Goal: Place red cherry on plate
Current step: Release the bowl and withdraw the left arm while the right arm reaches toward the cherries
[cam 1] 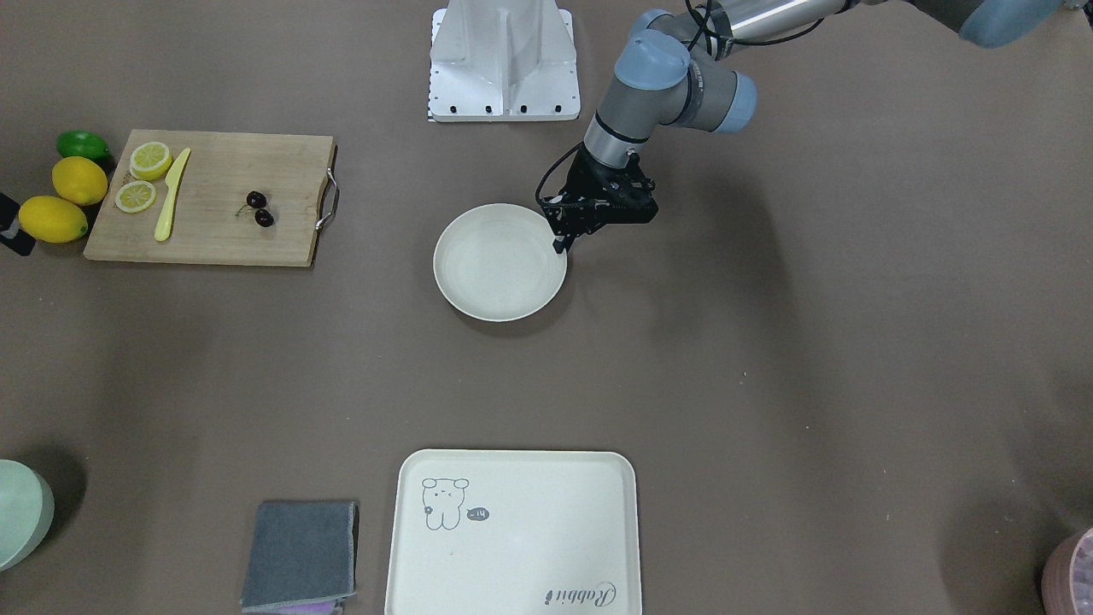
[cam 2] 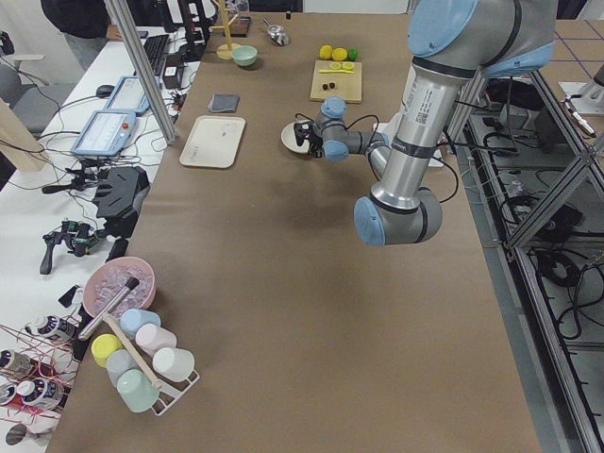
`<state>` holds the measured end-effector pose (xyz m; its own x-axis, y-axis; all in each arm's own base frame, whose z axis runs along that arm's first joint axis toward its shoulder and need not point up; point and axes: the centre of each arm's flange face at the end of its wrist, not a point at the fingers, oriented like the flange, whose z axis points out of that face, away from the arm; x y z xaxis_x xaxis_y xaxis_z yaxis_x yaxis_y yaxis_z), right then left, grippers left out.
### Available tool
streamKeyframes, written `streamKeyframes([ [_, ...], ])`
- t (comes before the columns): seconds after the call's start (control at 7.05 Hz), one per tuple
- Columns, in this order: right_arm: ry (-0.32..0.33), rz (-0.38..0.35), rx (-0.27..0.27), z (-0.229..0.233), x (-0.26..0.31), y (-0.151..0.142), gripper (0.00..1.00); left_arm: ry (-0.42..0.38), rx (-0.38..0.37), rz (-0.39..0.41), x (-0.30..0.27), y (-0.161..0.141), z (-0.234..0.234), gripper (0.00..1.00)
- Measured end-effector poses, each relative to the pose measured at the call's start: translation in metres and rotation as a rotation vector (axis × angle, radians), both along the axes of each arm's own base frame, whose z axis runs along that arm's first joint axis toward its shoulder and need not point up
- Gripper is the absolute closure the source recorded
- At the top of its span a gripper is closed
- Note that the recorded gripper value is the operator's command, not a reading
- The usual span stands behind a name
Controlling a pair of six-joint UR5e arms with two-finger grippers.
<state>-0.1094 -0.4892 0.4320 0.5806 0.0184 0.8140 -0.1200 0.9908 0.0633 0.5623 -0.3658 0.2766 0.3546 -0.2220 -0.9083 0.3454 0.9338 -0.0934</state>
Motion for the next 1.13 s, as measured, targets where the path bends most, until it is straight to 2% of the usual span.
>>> streamKeyframes([
  [0.28, -0.032, -0.019, -0.008, -0.007, -0.042, 0.014, 0.0, 0.001, 0.014, -0.038, -0.026, -0.034, -0.003, 0.02],
  [0.57, -0.015, -0.021, -0.021, -0.01, -0.096, 0.032, 0.0, -0.038, 0.098, -0.051, -0.071, -0.085, 0.001, 0.02],
  [0.85, -0.012, -0.003, -0.019, -0.02, -0.172, 0.066, 0.0, -0.126, 0.152, -0.085, -0.119, -0.136, 0.009, 0.02],
  [1.13, -0.015, -0.074, 0.007, -0.028, -0.219, 0.112, 0.0, -0.219, 0.259, -0.065, -0.151, -0.164, 0.01, 0.02],
])
